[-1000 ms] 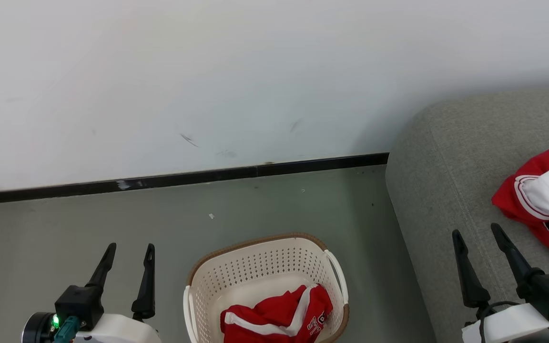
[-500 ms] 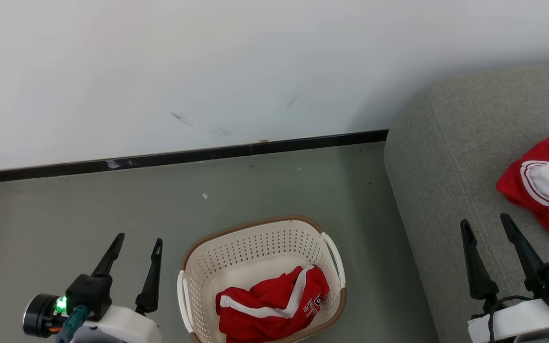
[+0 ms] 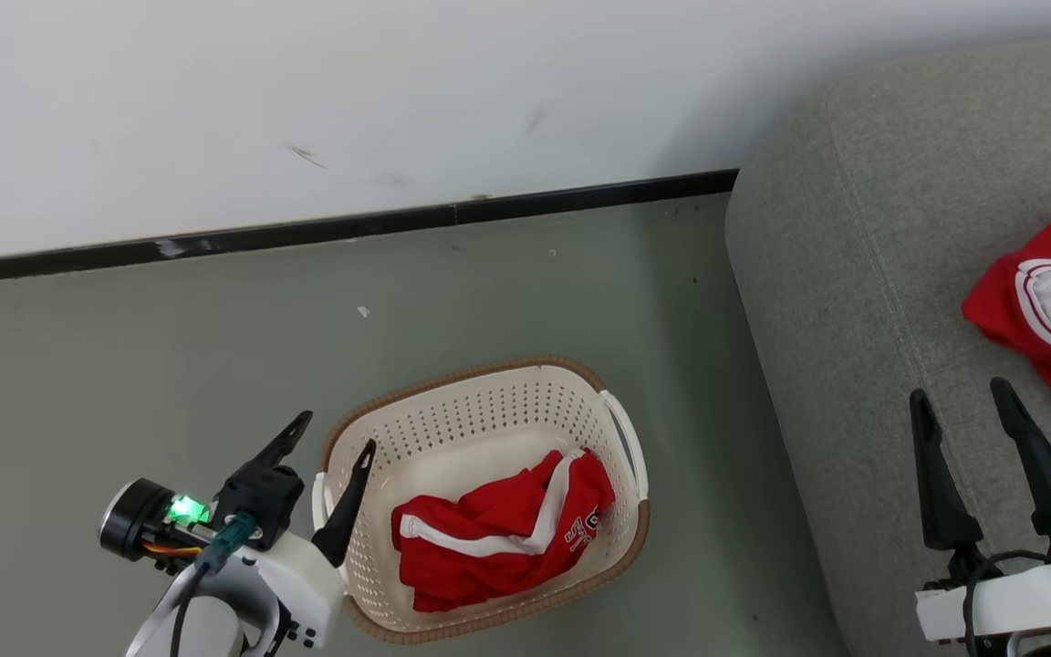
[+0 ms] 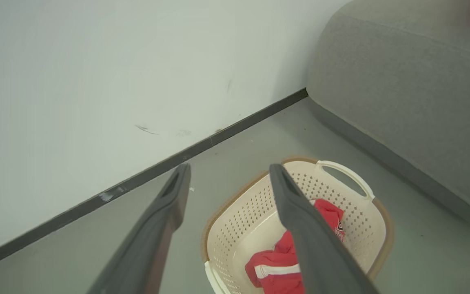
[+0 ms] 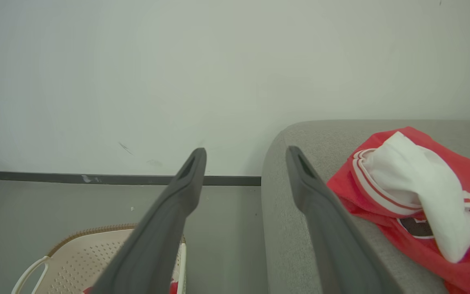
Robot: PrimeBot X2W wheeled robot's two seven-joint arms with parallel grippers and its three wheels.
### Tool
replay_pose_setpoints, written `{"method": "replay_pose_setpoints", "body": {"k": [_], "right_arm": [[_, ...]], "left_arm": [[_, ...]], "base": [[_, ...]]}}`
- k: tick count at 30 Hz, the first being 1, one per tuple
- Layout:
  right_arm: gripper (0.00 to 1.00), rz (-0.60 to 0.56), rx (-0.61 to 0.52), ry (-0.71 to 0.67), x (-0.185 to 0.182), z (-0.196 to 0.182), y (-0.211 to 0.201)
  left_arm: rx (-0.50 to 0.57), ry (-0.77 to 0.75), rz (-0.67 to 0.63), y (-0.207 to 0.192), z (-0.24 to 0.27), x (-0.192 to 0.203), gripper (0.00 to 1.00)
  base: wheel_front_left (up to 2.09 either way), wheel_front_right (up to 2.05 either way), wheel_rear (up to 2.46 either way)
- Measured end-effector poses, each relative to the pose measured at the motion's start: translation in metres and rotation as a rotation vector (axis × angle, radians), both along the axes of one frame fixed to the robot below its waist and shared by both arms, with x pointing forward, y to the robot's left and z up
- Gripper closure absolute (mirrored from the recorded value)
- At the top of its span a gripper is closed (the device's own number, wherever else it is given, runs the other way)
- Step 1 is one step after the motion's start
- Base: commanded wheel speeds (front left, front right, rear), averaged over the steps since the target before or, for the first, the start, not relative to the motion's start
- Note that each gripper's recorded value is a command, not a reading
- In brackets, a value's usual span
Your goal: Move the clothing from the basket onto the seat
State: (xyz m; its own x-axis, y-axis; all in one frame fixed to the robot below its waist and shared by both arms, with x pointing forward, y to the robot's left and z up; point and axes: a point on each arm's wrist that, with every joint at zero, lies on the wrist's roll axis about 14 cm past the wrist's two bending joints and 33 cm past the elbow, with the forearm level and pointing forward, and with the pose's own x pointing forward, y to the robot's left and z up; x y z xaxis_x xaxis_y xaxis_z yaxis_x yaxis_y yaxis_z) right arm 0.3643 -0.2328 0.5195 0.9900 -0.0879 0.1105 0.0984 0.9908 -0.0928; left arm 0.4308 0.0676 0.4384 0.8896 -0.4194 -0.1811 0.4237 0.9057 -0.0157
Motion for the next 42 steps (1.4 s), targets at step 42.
{"method": "replay_pose_setpoints", "body": {"k": [42], "right_arm": [[0.00, -0.028, -0.040, 0.013, 0.096, -0.038, -0.019]], "left_arm": [[0.507, 0.370, -0.760, -0.102, -0.244, -0.017, 0.00]], "base": [[0.00, 0.00, 0.00]]}}
